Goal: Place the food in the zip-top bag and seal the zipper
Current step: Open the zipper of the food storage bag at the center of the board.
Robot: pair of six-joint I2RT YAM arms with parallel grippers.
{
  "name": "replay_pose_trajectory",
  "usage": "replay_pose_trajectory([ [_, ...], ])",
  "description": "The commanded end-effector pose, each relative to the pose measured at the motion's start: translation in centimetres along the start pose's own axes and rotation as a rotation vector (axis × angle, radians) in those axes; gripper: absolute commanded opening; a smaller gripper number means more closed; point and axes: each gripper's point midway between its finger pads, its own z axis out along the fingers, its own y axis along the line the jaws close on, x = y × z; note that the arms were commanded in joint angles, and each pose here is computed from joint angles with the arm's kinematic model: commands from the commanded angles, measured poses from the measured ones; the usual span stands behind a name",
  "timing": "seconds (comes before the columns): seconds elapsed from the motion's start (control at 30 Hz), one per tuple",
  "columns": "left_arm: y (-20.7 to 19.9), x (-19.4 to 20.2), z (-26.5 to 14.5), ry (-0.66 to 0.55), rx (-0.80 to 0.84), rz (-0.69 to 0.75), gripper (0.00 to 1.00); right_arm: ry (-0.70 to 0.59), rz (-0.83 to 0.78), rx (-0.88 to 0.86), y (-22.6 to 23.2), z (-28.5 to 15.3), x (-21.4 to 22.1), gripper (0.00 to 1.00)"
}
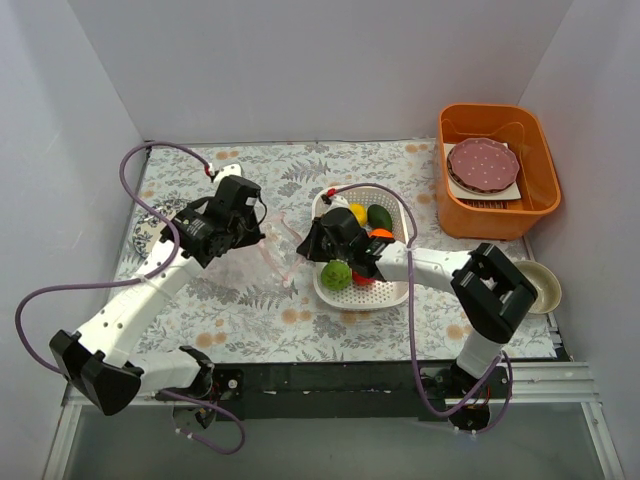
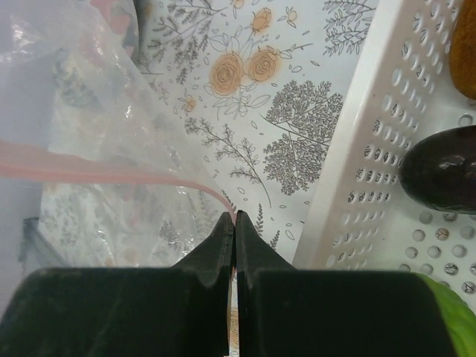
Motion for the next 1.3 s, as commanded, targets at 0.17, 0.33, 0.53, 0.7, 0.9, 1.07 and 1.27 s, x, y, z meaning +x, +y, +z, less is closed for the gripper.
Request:
replay_pose_trajectory([
  [0.17, -0.3, 0.1, 0.0, 0.064, 0.07, 0.011, 0.0, 0.079, -0.103, 0.041, -0.4, 1.3, -0.2, 0.01],
  [0.33, -1.2, 2.9, 2.1, 0.151, 0.106, -0.01, 0.0, 0.015, -0.16, -0.006, 1.4, -1.4, -2.6, 0.23],
  [0.53, -2.0, 3.4, 3.5, 0.141, 0.134, -0.048, 0.0, -0.05, -0.167, 0.016, 0.7, -6.1, -4.0, 0.56],
  [0.7, -2.5, 3.5, 4.2, 0.152, 0.143, -0.034, 0.0, -0.073, -0.128, 0.066, -1.7, -8.6, -2.8, 0.68],
  [0.9, -3.1, 4.4, 5.4, 0.186, 0.158, -0.024, 0.0, 0.004, -0.095, 0.144, -5.0, -9.9, 0.4, 0.67],
  [1.07, -3.2, 4.8, 5.8, 0.202, 0.164, -0.013, 0.0, 0.003, -0.098, 0.088, -3.8, -10.4, 0.3, 0.63],
  [1.27, -3.6, 4.7, 5.1, 0.204, 0.19, -0.023, 0.0, -0.021, -0.123, -0.162, 1.7, -10.7, -1.0, 0.58],
])
